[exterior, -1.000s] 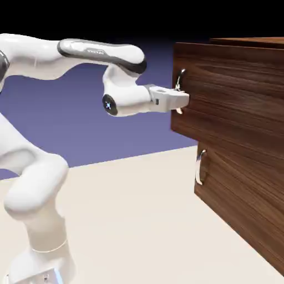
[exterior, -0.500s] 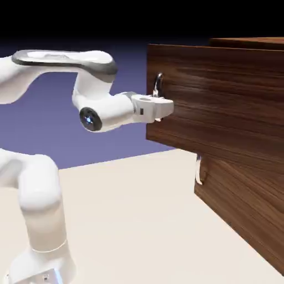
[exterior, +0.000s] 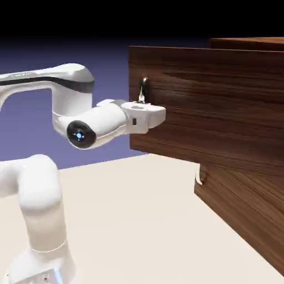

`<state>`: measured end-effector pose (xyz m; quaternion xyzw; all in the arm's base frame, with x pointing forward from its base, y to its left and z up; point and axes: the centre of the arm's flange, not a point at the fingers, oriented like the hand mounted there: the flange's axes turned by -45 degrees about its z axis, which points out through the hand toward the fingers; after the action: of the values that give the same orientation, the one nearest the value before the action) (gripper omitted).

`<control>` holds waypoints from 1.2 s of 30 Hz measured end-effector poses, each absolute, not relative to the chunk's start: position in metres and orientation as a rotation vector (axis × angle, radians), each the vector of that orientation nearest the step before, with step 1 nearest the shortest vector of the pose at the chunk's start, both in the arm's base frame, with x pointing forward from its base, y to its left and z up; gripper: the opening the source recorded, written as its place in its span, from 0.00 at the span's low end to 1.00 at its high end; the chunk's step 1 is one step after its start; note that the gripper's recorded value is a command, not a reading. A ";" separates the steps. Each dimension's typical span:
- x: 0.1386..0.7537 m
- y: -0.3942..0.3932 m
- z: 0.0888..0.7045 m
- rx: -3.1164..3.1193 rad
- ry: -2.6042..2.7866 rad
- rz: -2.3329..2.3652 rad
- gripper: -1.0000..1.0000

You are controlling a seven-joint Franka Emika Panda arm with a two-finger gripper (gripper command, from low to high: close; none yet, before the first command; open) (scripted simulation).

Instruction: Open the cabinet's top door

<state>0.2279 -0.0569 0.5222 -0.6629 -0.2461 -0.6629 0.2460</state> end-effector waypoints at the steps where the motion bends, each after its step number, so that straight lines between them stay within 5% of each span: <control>1: 0.224 -0.063 0.522 -1.800 -0.682 -1.800 0.00; 36: 0.143 -0.383 0.522 -1.363 -1.102 -1.363 0.00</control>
<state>0.1427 -0.3827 0.5222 -0.5500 -0.4444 -0.5500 0.4444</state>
